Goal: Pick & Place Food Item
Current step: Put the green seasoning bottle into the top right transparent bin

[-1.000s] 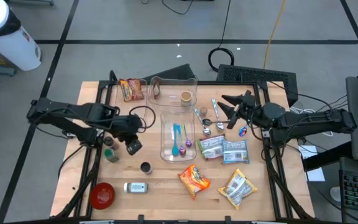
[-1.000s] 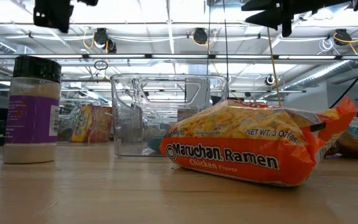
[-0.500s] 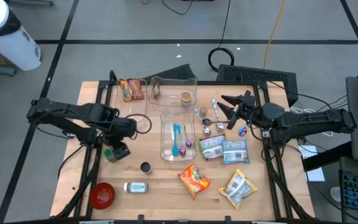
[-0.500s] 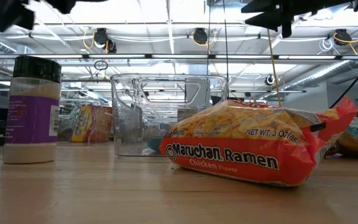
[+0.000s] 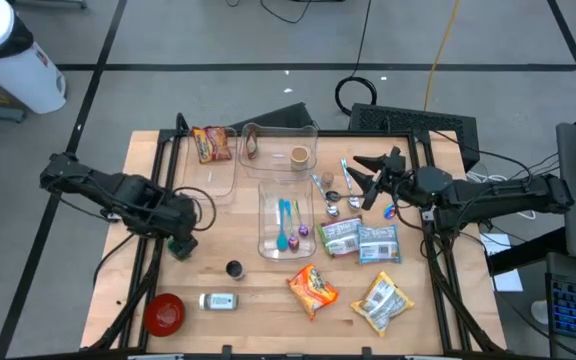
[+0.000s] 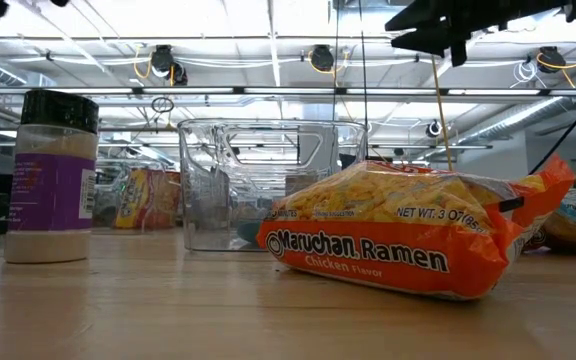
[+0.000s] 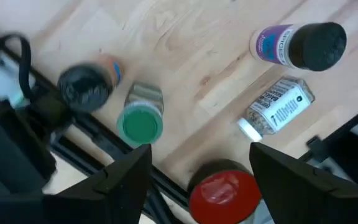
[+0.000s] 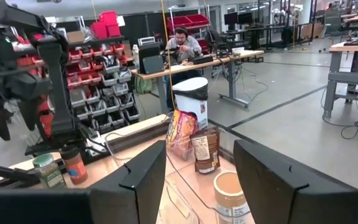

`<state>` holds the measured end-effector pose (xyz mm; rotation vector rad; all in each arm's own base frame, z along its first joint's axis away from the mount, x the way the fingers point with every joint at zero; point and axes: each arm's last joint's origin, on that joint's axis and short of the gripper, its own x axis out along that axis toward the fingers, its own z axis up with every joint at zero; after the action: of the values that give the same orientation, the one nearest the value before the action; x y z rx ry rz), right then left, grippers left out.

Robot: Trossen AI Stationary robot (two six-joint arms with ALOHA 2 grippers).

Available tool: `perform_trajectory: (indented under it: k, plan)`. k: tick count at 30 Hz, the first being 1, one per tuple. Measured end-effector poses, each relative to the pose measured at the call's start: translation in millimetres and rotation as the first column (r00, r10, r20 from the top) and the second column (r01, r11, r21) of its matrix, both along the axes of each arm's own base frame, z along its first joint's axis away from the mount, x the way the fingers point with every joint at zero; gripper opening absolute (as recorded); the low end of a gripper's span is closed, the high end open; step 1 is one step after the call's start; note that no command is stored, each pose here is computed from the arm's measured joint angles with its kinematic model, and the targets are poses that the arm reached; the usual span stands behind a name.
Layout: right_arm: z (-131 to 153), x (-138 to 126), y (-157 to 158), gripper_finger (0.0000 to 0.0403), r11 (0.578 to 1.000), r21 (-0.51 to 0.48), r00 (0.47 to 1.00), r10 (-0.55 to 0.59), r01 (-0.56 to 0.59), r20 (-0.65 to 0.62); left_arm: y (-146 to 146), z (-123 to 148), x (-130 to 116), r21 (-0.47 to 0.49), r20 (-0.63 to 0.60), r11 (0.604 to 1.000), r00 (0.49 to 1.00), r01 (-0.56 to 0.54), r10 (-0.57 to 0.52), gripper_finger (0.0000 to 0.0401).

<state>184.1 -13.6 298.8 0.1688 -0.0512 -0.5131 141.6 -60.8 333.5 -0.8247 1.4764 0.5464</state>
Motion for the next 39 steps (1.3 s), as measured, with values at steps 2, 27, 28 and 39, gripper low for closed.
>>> perform_trajectory:
  k: [2, 27, 28, 39]
  plan:
    - [-2.1, 2.2, 0.0, 0.0180, 1.000, 0.000, 1.000, 0.000, 0.000, -0.014, -4.1, 0.4, -2.4, -0.004, -0.010, 0.999, 0.999, -0.052, 0.052, 0.0287]
    - [-7.0, 14.8, 2.3, 0.0180, 0.996, 0.001, 0.996, 0.084, -0.084, -0.015, -32.9, -49.8, -24.7, 0.205, -0.100, 0.803, 0.804, -0.559, 0.586, 0.0313]
    - [-6.6, 14.8, 2.3, 0.0180, 0.996, 0.001, 0.996, 0.084, -0.084, -0.010, -32.8, -52.2, -24.8, 0.210, -0.101, 0.798, 0.799, -0.565, 0.593, 0.0313]
    - [-5.9, 15.3, 3.6, 0.0180, 0.991, 0.000, 0.991, 0.132, -0.132, -0.003, -34.4, -86.7, -21.8, 0.203, -0.099, 0.782, 0.782, -0.590, 0.616, 0.0312]
